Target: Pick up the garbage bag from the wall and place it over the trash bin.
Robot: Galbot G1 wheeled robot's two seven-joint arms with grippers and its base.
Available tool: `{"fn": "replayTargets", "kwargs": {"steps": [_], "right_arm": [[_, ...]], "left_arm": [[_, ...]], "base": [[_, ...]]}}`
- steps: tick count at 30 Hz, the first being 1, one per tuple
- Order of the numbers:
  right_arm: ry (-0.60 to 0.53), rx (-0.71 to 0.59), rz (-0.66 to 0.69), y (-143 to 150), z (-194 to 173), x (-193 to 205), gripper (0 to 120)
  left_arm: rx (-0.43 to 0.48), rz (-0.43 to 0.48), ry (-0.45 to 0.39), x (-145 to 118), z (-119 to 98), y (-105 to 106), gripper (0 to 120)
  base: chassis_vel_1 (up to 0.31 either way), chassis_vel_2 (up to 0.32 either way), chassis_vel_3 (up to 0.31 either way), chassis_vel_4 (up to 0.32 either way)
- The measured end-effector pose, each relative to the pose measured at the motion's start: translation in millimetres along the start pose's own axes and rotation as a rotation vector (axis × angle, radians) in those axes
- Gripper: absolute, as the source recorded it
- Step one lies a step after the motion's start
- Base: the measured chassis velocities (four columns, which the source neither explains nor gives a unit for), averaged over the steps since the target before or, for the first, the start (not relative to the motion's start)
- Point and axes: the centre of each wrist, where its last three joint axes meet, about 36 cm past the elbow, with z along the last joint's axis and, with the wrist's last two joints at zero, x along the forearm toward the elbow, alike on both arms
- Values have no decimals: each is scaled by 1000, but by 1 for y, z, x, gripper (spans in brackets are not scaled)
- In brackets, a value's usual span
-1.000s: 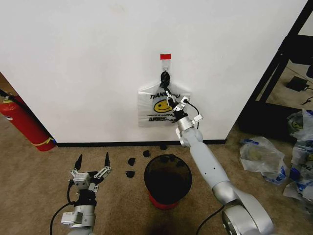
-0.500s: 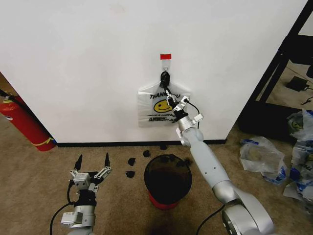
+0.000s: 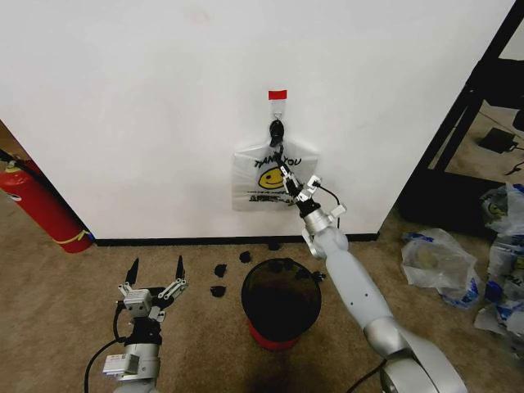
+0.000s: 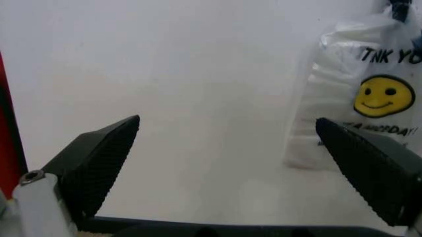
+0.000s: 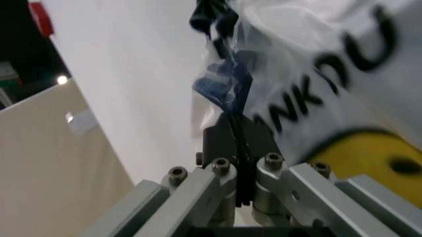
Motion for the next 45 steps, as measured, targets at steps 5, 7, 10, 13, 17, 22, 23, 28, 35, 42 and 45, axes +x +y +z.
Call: {"fn": "replayTargets", "kwargs": {"steps": [5,7,10,13,17,22,23,28,35,42,45], "right_arm": [[58,10,-18,-8,-8,51,0],[84,12,-22,-9,-11,75,0],[116,16,-24,-8,-16,103,0],[180,21,-29,-7,-21,144,0],[255,28,-46,-8,-28,184,0],[292,28,-40,-8,-33,213,0],[298,28,-40,-8,-33,216,0],[330,37,-35,-9,-33,230,0],[354,54,-7,-11,-32,242,0],[373,51,17,-10,-23,256,0],[380,50,20,-9,-19,260,0]], "left_arm": [[-1,0,-3,-1,0,2,100],[4,4,-5,-2,0,0,100],[10,9,-7,-3,0,-3,100],[15,13,-10,-5,0,-5,100],[16,17,-12,-6,-1,-5,100],[20,22,-16,-7,-2,-6,100],[20,22,-16,-7,-3,-7,100],[24,22,-16,-7,-3,-6,100],[23,21,-19,-7,-4,-2,100],[26,21,-22,-8,-4,-2,100],[28,22,-24,-8,-4,-2,100]], "base": [[0,0,0,0],[0,0,0,0],[0,0,0,0],[0,0,0,0],[0,0,0,0],[0,0,0,0],[0,0,0,0],[0,0,0,0],[0,0,0,0],[0,0,0,0],[0,0,0,0]]}}
